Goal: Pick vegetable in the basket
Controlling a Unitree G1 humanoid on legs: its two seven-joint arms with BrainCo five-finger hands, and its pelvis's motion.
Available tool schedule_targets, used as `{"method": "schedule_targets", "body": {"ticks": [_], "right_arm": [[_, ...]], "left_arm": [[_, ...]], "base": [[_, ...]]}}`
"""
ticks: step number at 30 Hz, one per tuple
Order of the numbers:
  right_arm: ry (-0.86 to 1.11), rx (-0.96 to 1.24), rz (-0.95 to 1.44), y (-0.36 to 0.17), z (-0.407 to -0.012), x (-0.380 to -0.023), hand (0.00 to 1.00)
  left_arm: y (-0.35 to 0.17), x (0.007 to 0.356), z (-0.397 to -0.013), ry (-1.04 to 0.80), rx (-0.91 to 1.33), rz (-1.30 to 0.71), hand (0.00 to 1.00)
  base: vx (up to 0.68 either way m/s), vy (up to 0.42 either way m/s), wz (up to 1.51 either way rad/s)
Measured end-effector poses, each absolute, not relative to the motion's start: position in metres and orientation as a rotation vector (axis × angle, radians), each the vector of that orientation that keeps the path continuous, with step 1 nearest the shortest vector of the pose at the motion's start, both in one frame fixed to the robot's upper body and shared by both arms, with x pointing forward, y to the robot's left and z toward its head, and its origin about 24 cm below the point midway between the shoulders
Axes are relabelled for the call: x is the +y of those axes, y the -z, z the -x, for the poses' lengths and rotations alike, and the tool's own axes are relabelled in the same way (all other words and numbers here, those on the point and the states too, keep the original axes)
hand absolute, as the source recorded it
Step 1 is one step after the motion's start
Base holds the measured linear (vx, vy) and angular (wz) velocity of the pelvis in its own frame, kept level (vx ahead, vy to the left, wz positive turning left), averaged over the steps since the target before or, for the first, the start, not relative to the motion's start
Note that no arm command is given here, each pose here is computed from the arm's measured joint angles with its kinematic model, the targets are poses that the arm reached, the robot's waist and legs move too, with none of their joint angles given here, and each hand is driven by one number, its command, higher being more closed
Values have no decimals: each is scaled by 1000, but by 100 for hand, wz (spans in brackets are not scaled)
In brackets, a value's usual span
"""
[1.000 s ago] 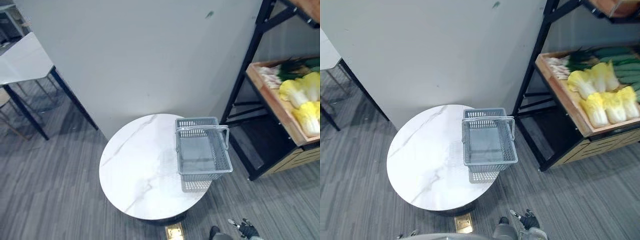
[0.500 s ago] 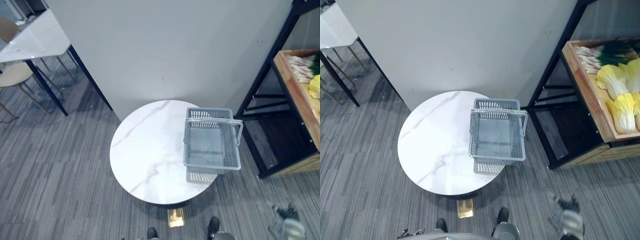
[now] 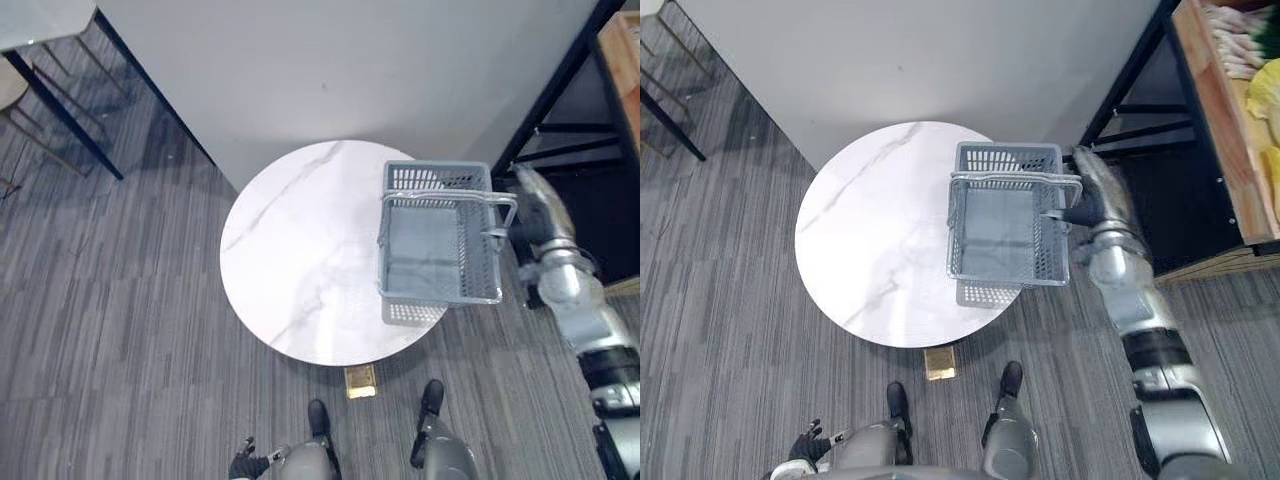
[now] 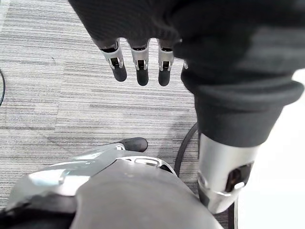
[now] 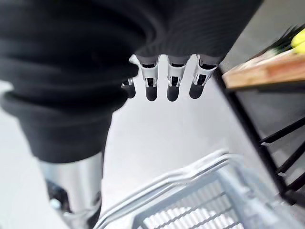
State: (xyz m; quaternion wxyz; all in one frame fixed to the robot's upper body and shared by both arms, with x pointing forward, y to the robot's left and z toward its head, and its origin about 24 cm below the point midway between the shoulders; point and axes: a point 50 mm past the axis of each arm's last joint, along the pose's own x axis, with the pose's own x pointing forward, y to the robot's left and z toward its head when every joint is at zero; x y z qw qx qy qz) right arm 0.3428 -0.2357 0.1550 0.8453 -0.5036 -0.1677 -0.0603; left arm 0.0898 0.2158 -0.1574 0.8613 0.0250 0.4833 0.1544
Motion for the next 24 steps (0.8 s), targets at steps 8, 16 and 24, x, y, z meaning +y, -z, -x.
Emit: {"method": "schedule_targets", "body": {"ticks": [8, 16, 24], "right_arm": [[28, -423, 1279, -201, -374, -215, 0], [95, -427, 1370, -241, -389, -221, 0], [155, -376, 1386, -250, -390, -239, 0]], "left_arm": [[154, 217, -101, -325, 986, -52, 0], [150, 220, -116, -327, 950, -54, 0], [149, 221, -120, -343, 936, -32, 0]], "base": [[6, -1, 10], [-10, 2, -3], [1, 0, -1]]}}
